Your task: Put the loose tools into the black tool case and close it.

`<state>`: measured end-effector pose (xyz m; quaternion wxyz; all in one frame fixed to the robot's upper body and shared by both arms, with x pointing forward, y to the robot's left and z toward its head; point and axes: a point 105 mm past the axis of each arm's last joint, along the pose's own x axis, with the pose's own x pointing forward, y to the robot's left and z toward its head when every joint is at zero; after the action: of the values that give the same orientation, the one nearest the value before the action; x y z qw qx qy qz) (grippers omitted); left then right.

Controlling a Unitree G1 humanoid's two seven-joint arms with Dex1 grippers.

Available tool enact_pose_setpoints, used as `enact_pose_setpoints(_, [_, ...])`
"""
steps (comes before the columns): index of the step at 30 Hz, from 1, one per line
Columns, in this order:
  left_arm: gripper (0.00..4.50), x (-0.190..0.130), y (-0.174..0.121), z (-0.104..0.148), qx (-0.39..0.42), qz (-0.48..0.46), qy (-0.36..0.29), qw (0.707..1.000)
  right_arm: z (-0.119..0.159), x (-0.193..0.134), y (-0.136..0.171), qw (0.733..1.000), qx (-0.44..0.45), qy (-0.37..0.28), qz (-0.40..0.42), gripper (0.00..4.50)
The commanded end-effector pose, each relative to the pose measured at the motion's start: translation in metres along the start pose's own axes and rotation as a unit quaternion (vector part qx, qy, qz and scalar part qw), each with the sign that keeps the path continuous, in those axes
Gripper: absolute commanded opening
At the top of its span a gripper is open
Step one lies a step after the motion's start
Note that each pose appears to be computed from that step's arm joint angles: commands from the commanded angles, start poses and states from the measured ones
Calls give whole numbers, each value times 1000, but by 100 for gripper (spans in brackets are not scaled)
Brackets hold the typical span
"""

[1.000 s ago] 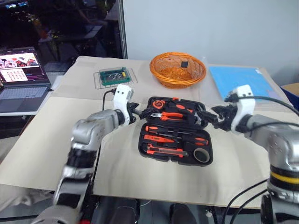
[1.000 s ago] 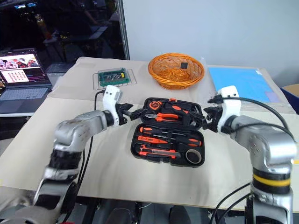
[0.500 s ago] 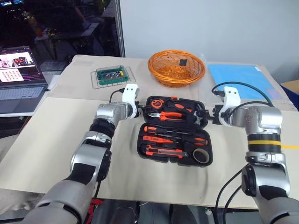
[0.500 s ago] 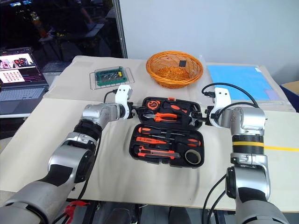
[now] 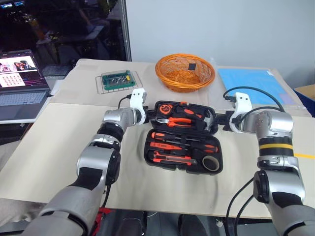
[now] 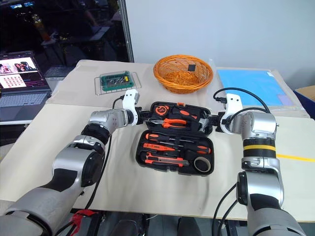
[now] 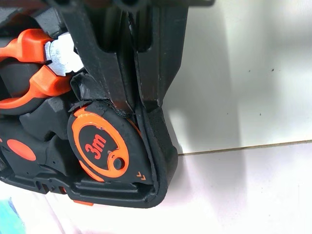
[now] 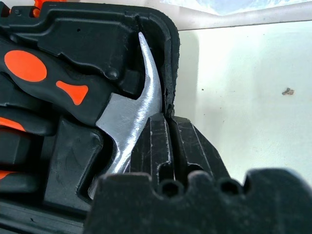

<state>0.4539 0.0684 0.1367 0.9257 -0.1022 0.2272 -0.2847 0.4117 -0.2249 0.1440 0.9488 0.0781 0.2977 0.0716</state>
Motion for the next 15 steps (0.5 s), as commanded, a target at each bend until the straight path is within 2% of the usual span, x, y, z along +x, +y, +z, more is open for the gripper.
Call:
enact_pose_setpoints(1, [0, -2, -31, 37, 53, -74, -70, 993, 28, -7, 23, 995, -38, -84, 46, 3])
enact_pose_setpoints(3, [0, -5, -38, 49, 92, -91, -102, 986, 40, -12, 35, 989, -49, -126, 63, 3])
enact_pose_setpoints(5, [0, -9, -46, 57, 145, -110, -142, 973, 51, -19, 45, 976, -104, -176, 73, 3])
enact_pose_setpoints(7, [0, -18, -57, 60, 225, -143, -191, 945, 58, -37, 65, 948, -165, -251, 107, 3])
enact_pose_setpoints(11, [0, -34, -57, 35, 349, -163, -202, 900, 42, -66, 77, 919, -206, -321, 100, 3])
enact_pose_setpoints(15, [0, -42, -43, 12, 385, -155, -193, 889, 15, -87, 87, 900, -244, -351, 84, 3])
